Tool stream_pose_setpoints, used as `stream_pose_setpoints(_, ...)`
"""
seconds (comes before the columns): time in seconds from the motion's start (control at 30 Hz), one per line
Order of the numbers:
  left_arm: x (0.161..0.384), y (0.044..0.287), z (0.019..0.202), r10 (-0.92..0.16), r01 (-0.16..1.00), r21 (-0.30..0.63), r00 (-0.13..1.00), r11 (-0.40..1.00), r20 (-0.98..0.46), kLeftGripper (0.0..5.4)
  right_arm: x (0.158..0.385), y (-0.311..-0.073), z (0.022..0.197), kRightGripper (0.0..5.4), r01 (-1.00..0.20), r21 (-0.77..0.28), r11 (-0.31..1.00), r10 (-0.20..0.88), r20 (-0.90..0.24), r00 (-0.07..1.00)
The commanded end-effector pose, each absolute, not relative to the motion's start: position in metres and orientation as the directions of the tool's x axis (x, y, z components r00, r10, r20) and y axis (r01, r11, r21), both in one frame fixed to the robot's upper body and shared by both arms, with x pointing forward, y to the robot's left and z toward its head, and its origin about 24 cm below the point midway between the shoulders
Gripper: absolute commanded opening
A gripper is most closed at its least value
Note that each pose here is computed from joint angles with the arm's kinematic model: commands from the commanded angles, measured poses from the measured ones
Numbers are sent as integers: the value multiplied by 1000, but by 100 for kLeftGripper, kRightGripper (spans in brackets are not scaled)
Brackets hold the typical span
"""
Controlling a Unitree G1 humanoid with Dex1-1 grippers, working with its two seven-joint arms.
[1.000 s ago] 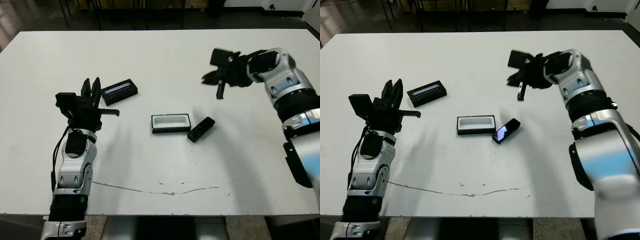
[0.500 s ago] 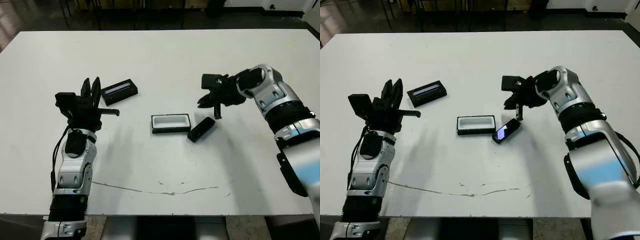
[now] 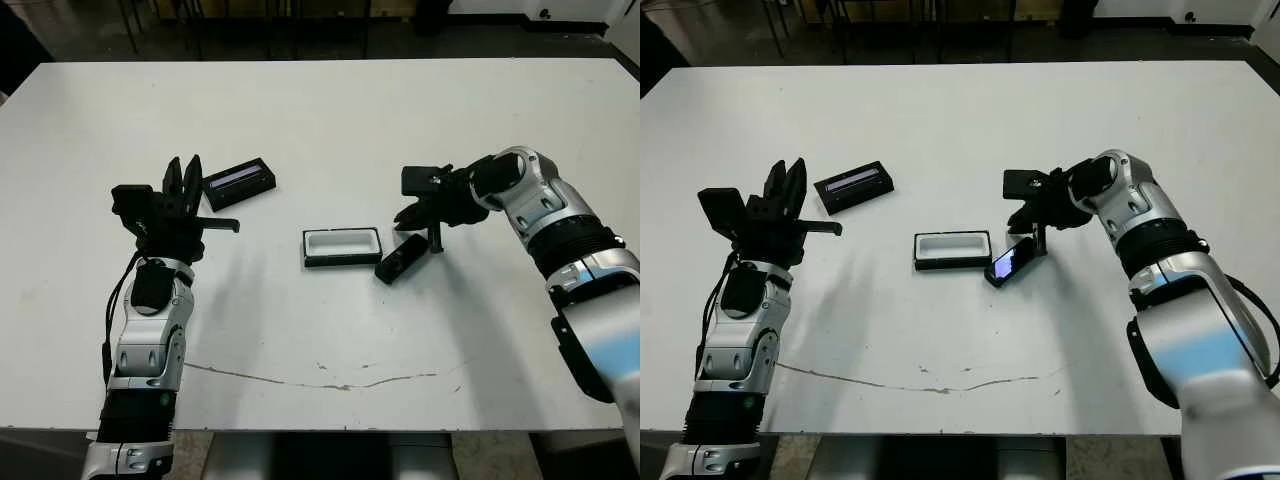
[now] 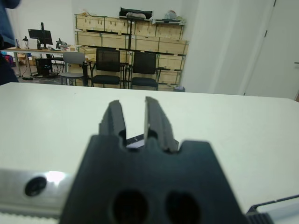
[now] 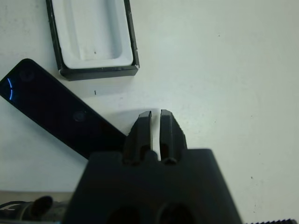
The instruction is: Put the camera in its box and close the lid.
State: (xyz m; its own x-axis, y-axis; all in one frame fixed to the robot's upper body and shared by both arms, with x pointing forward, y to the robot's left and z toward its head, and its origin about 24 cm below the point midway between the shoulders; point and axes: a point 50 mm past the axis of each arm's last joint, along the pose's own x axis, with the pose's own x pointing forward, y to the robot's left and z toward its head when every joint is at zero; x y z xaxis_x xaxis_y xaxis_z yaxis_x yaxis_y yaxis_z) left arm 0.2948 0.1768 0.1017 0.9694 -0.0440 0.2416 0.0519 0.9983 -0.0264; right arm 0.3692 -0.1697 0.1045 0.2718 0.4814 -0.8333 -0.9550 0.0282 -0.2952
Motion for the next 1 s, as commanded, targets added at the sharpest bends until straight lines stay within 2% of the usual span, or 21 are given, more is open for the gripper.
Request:
stream_pose_setpoints(0.03,293,180,94,-30,37,-26,978,999,207,2,364,-180,97,0,-969,-244,50,470,-850,238)
stream_pose_setpoints(0.4,292,180,94,-28,34,-28,978,999,208,2,354,-194,98,0,-976,-215,29,452,-868,205)
stream_pose_setpoints(1.0,291,182,94,-25,34,-37,978,999,209,2,330,-212,110,0,-986,-165,39,541,-826,160)
